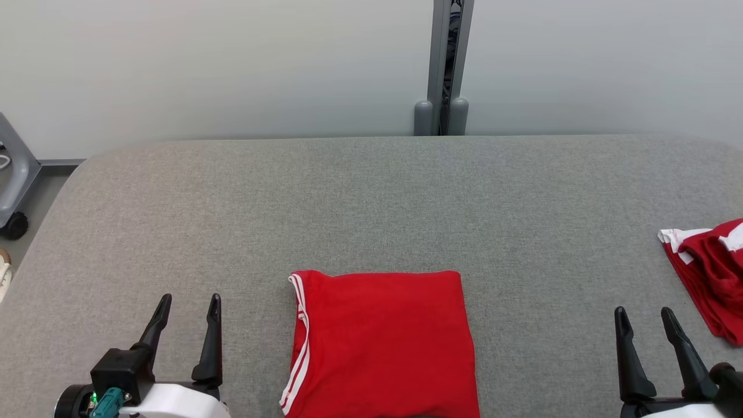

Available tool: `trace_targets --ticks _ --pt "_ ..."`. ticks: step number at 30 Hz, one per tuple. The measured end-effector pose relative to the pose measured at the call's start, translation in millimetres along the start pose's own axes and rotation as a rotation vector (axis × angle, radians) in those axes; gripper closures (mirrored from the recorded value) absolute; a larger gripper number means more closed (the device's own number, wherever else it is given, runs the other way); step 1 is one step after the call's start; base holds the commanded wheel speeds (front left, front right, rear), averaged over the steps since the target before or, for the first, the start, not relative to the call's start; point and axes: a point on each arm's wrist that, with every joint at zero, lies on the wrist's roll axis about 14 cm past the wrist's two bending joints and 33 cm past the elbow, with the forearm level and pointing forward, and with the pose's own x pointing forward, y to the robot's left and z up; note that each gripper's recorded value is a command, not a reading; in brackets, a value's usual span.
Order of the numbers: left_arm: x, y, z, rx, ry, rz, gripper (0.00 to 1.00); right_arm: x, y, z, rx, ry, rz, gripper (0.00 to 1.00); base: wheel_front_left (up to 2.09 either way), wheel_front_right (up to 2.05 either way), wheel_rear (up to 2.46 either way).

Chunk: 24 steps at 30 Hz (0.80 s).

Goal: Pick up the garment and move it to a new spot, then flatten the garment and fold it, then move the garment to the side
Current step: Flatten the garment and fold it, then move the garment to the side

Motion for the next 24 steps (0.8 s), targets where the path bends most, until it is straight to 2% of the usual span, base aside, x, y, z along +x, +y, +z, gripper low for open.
trace_targets --ticks 16,21,24 --pt "-4 5 5 0.001 -0.009 0.016 0.00 2 8 -5 0.000 0.039 0.021 0.00 0.00 0.00 0.00" --pt "-7 10 8 -0.005 -0.015 0.035 0.00 7 28 -30 -0.004 0.154 0.096 0.00 0.00 0.00 0.00" --pt "-11 18 9 -0.013 -0.022 0.065 0.00 11 51 -52 -0.004 0.238 0.181 0.00 0.00 0.00 0.00"
